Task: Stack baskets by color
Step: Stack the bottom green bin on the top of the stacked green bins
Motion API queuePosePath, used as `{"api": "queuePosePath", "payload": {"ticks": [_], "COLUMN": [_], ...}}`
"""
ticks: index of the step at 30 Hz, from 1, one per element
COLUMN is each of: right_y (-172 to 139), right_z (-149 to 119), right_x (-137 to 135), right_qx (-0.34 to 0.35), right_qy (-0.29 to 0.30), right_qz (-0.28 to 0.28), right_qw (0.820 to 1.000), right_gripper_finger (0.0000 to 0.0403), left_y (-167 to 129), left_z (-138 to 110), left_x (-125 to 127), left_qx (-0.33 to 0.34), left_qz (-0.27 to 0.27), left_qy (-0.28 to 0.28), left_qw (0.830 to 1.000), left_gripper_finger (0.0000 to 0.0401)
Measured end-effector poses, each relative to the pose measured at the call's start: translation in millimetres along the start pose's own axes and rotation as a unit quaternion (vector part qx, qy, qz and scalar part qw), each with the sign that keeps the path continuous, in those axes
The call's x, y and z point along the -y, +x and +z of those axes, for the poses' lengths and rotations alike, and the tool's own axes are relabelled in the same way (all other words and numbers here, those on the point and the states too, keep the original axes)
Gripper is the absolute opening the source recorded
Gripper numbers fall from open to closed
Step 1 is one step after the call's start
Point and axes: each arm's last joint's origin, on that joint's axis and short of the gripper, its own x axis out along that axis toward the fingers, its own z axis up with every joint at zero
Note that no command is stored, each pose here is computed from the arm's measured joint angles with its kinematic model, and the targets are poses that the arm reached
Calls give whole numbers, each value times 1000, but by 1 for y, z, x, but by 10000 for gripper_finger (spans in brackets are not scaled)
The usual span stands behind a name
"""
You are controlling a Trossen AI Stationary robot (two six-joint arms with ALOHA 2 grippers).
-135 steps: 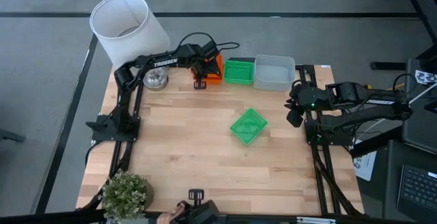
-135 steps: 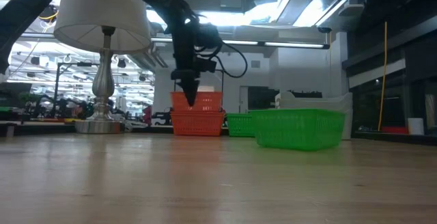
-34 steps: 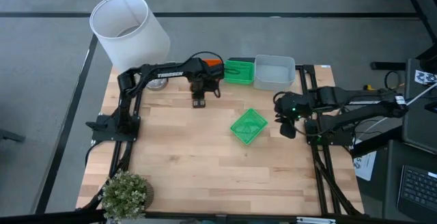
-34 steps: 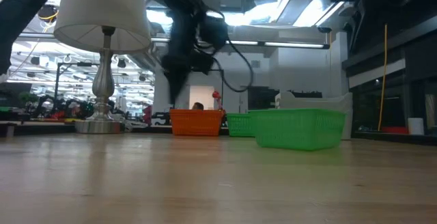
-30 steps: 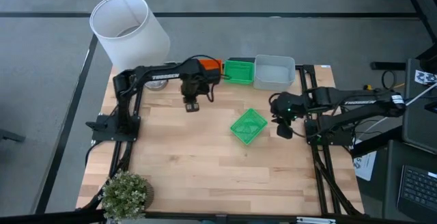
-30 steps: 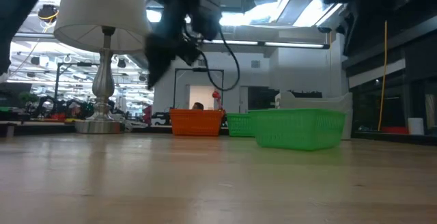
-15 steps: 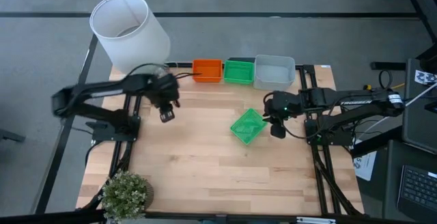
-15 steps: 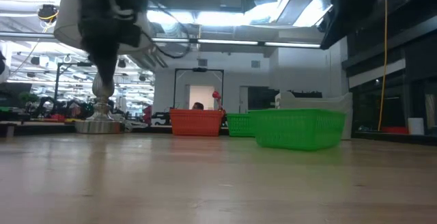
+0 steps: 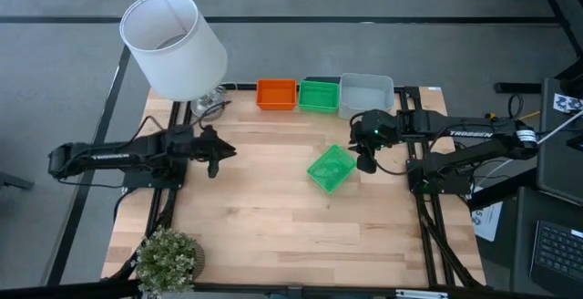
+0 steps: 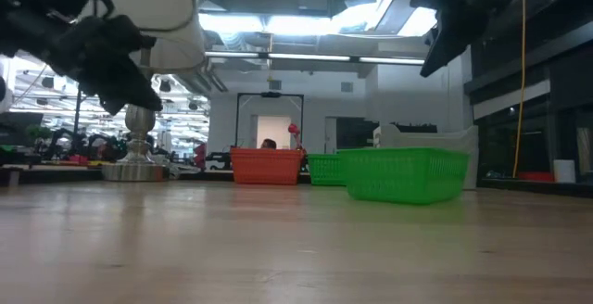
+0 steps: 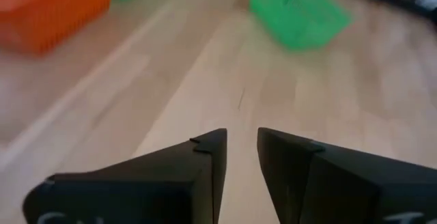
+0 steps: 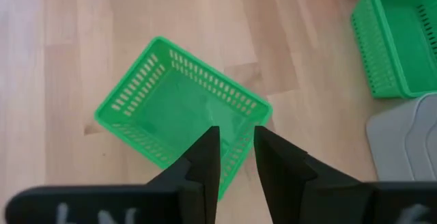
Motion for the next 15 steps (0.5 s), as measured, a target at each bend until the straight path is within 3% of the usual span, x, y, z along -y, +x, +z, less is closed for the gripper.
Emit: {"api": "queuePosePath", "payload": {"ticks": [8,15], "right_y": [9,33], "right_z": [2,3], "right_x": [4,3], "right_qx": [-13,-57], "right_qy": [-7,-51], "right_qz": [-5,-3], "right_qw": [1000,997], "right_gripper_finger": [92,92], "left_y": [-12,-13], "left_z": [-8,-18], "left_x": [1,-2], "left_qx": [150,173], "left_qz": [-40,-42], "left_qy": [95,106], "left_qw": [983,978], "left_gripper_finger": [55,44]}}
